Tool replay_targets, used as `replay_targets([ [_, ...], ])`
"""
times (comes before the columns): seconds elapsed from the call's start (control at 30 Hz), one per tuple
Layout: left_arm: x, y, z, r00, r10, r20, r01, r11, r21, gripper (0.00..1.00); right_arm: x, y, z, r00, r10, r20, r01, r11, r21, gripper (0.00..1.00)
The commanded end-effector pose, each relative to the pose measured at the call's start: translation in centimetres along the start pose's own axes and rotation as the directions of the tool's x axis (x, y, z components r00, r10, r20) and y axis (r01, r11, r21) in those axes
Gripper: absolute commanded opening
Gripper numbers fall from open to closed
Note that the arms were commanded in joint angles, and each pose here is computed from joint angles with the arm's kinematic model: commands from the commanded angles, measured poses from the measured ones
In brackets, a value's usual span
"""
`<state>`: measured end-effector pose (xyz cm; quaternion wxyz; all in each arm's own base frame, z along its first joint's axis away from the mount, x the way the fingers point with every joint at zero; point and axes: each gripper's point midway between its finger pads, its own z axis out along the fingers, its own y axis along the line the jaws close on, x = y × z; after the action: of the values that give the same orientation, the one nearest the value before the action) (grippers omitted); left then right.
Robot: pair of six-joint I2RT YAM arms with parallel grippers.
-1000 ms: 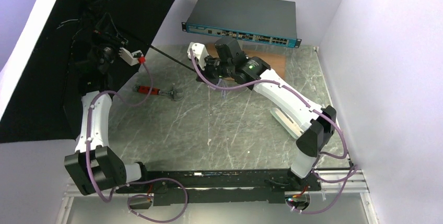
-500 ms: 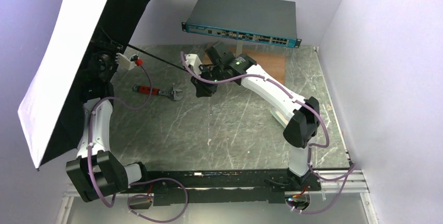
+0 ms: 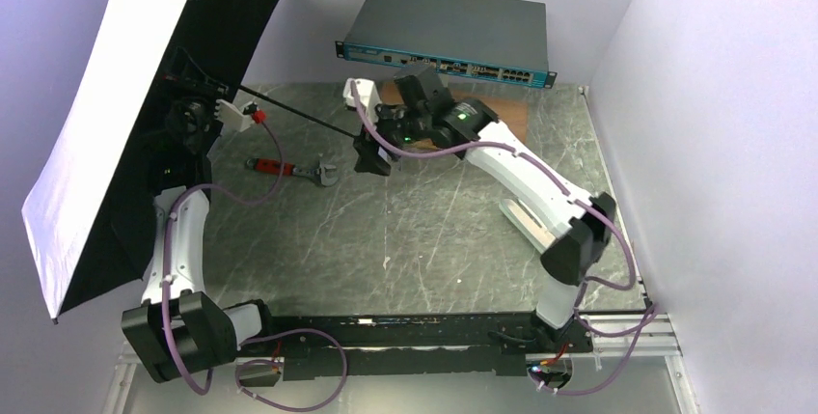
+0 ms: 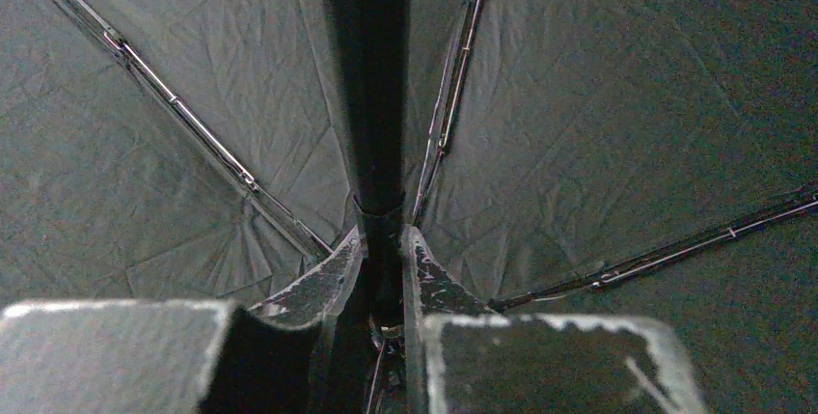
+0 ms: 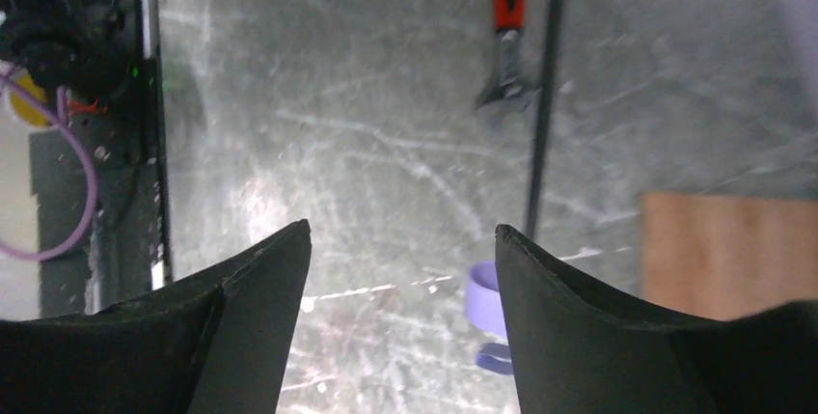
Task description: Open the umbrella
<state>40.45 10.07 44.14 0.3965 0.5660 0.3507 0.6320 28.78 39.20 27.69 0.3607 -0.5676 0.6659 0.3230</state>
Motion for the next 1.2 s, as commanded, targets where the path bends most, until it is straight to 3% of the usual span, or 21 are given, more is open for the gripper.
replay_targets([
  [0.0, 1.1, 4.1, -1.7, 0.999, 0.028, -0.044, -0.033, 0.994, -0.104, 0.0, -6.0, -1.6, -3.6, 0.974, -0.154, 0.167, 0.128, 0.979, 0.16, 0.76],
  [0.13, 1.2, 4.2, -1.9, 0.999, 0.018, -0.044, -0.023, 0.994, -0.104, 0.0, -3.3, -3.4, -0.8, 0.992, -0.118, 0.05, 0.11, 0.983, 0.146, 0.82],
  [0.37, 1.4, 4.8, -2.2, 0.999, 0.007, -0.049, -0.012, 0.994, -0.112, 0.0, -1.7, -4.6, 2.5, 0.993, -0.103, 0.055, 0.095, 0.986, 0.135, 0.8],
  [0.5, 1.6, 5.4, -2.6, 0.999, -0.014, -0.046, 0.009, 0.994, -0.113, 0.0, -0.7, -5.2, 3.7, 0.995, -0.092, 0.026, 0.087, 0.987, 0.134, 0.56],
  [0.63, 1.4, 5.0, -2.6, 0.999, -0.046, -0.028, 0.043, 0.996, -0.082, 0.0, -0.8, -4.6, 4.2, 0.997, -0.07, 0.025, 0.067, 0.993, 0.098, 0.0],
  [0.67, 1.3, 4.8, -2.7, 0.998, -0.053, -0.02, 0.051, 0.997, -0.065, 0.0, -1.2, -4.4, 4.2, 0.997, -0.061, 0.039, 0.057, 0.995, 0.087, 0.0],
  [0.7, 0.9, 4.3, -2.8, 0.998, -0.064, -0.005, 0.063, 0.997, -0.046, 0.03, -1.8, -4.2, 3.9, 0.997, -0.059, 0.058, 0.054, 0.995, 0.079, 0.0],
  [0.8, -1.3, 2.4, -3.5, 0.993, -0.091, 0.077, 0.09, 0.996, 0.024, 0.36, -4.2, -3.1, 2.8, 0.988, -0.048, 0.15, 0.039, 0.997, 0.066, 0.0],
  [0.9, -4.7, 0.2, -4.5, 0.973, -0.145, 0.177, 0.128, 0.986, 0.105, 0.6, -6.4, -2.1, 1.9, 0.977, -0.022, 0.213, 0.014, 0.999, 0.037, 0.0],
  [0.97, -7.3, -1.6, -5.1, 0.96, -0.164, 0.227, 0.131, 0.98, 0.152, 0.64, -7.2, -1.5, 1.8, 0.973, -0.01, 0.231, 0.006, 1.0, 0.021, 0.0],
  [1.17, -12.1, -4.5, -6.0, 0.947, -0.136, 0.289, 0.079, 0.977, 0.198, 0.64, -8.0, 0.2, 2.1, 0.968, -0.031, 0.247, 0.037, 0.999, -0.019, 0.0],
])
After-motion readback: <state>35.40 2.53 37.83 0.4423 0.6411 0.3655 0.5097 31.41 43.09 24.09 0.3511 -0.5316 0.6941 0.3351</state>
